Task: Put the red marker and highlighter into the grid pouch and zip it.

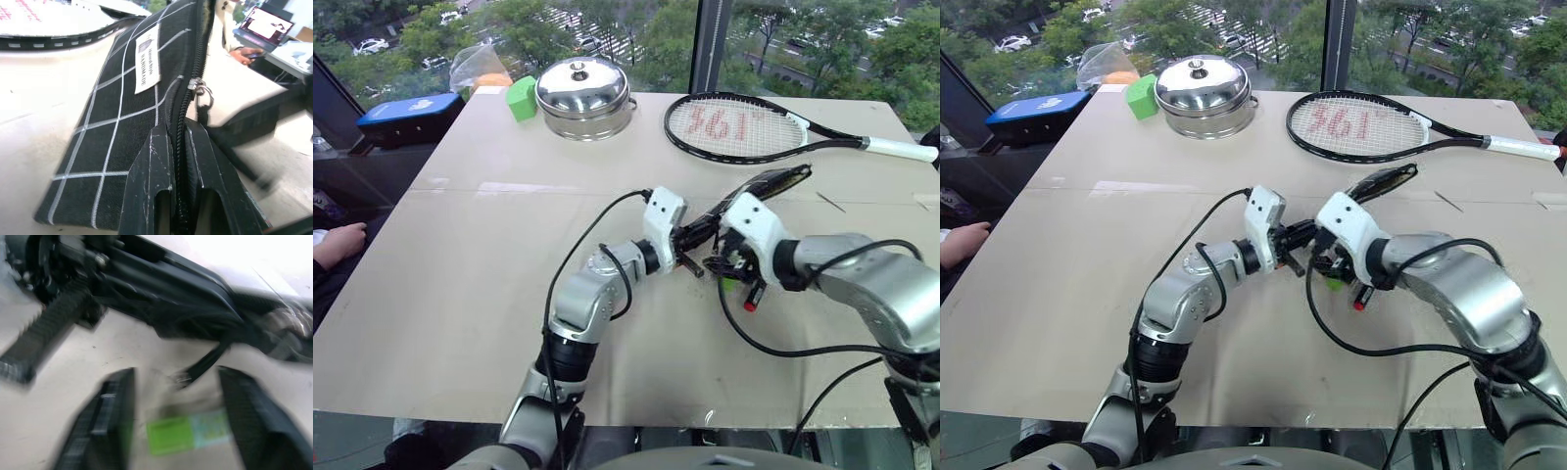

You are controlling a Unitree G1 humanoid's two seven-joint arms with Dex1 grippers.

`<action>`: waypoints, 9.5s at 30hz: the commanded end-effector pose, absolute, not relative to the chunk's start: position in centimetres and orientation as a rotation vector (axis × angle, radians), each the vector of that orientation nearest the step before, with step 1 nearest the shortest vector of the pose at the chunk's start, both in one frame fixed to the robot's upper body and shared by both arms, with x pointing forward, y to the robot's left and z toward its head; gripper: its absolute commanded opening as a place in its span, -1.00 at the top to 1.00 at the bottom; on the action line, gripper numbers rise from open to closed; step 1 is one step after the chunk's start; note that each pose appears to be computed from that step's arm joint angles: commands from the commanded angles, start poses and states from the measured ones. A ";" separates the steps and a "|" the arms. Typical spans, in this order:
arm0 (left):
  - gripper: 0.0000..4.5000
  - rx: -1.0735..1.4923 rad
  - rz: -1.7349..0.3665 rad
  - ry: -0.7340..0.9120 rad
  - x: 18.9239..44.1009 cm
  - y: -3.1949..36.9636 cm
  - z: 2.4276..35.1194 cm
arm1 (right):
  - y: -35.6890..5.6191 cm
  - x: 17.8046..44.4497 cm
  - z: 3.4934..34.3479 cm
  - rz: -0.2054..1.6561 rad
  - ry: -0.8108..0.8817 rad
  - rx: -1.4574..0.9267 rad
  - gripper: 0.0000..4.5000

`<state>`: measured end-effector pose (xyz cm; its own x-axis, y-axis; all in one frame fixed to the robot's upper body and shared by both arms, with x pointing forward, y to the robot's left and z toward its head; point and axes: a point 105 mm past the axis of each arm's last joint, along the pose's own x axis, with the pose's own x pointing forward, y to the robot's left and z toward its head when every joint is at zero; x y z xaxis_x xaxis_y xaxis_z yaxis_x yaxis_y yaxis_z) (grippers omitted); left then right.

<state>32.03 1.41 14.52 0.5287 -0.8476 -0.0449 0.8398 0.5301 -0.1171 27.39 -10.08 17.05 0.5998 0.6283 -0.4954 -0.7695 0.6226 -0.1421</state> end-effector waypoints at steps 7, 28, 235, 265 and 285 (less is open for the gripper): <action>1.00 -0.036 -1.080 0.031 31.3 3.1 15.9 | -14.5 28.2 21.8 0.589 0.240 -0.086 0.98; 1.00 0.074 -1.138 -0.020 30.0 3.0 16.4 | -10.6 31.7 16.8 0.648 0.348 -0.563 0.99; 1.00 0.481 -1.043 -0.127 32.3 3.8 17.4 | -12.8 32.1 19.4 0.693 0.410 -1.220 0.89; 1.00 0.322 -0.916 -0.132 36.0 7.2 17.6 | -7.1 29.7 20.3 0.781 0.238 -0.119 -0.65; 1.00 0.282 -0.975 -0.122 34.6 6.5 17.9 | -3.4 32.9 18.1 0.725 0.256 0.200 -0.65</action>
